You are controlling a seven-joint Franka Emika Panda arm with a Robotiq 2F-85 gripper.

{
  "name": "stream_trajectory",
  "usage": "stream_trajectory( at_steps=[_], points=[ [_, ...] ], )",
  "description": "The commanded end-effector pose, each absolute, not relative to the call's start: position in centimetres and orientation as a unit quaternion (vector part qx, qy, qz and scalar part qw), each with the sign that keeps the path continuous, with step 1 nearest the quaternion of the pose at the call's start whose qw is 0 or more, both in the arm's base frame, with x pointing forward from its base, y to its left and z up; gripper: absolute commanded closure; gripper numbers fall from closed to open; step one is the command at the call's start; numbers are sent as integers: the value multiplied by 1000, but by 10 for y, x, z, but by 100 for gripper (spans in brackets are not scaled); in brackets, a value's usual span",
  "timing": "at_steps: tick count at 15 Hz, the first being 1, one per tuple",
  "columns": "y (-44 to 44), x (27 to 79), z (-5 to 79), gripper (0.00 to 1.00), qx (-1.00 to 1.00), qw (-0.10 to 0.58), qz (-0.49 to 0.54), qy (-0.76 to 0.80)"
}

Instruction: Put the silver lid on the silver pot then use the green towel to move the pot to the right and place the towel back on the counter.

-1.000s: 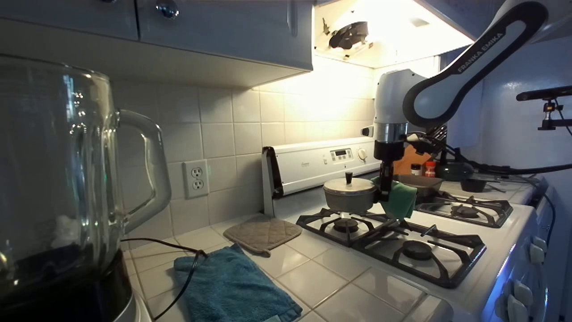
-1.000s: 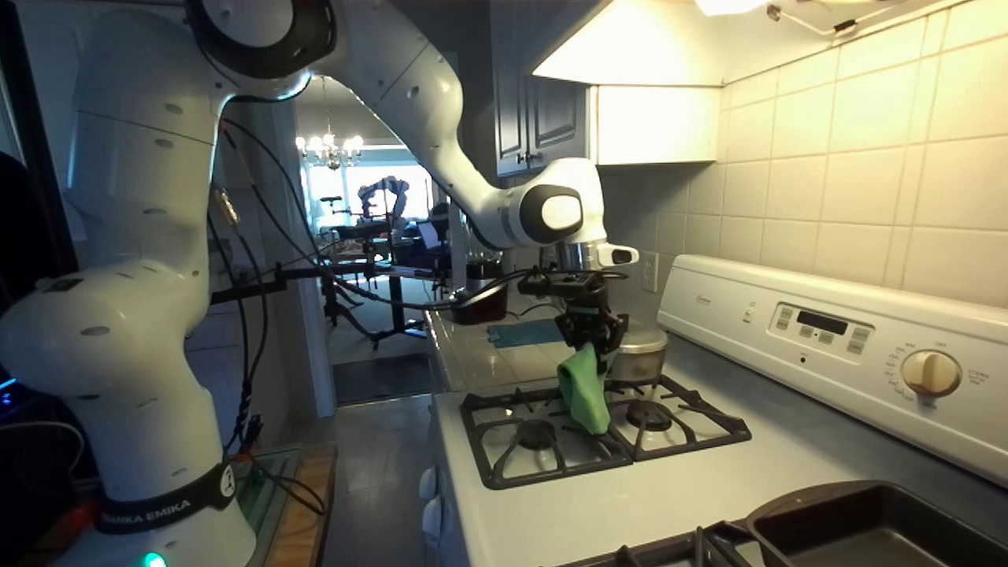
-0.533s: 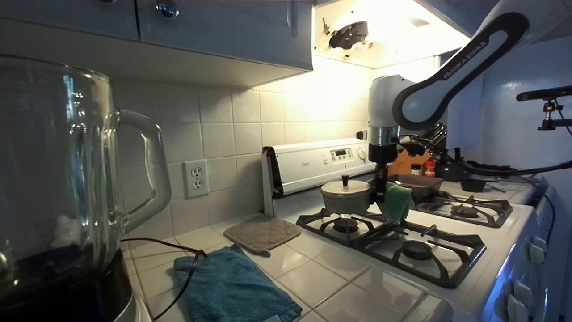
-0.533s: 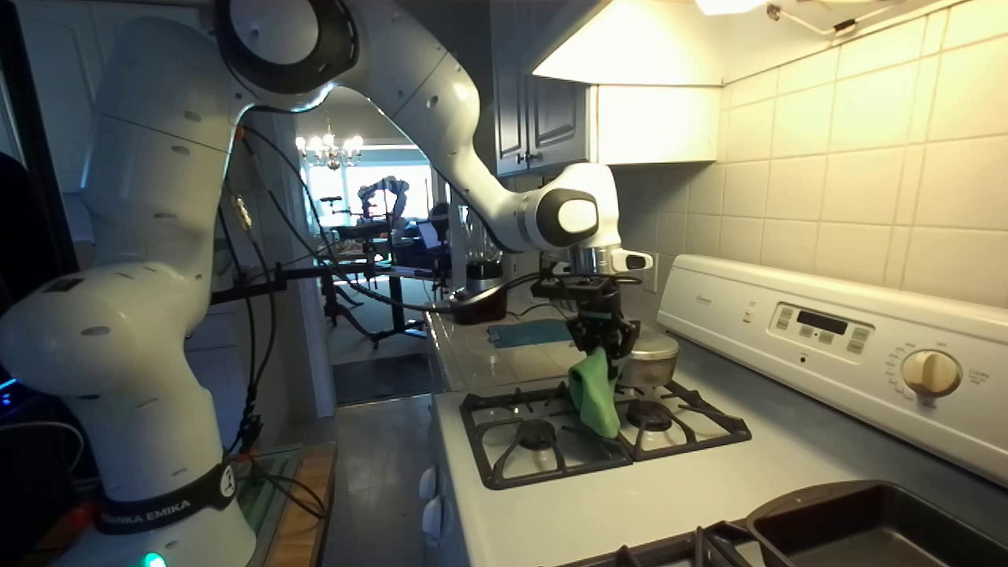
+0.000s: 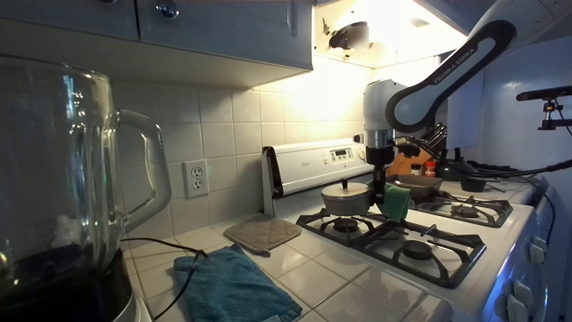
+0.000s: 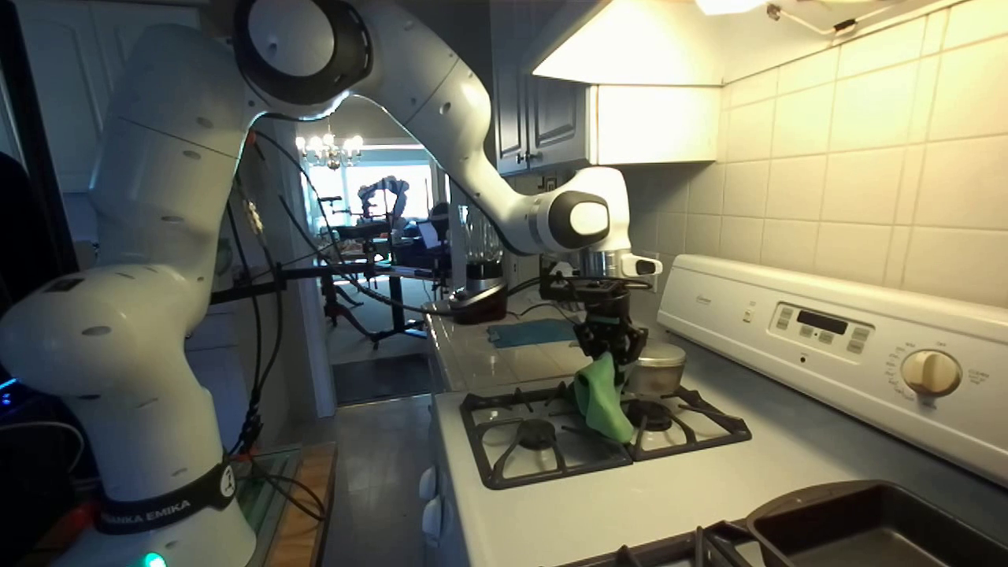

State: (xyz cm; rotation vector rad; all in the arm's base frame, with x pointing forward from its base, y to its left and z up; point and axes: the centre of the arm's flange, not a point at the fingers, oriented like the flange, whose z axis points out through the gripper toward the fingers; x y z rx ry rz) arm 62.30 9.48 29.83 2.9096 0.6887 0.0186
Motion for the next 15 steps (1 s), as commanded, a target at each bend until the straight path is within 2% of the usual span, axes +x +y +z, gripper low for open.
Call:
stream_trajectory(
  at_steps=[1,15],
  points=[
    [97,638,301,93,968,93,0,232],
    [97,650,282,93,968,89,-11,233]
  ],
)
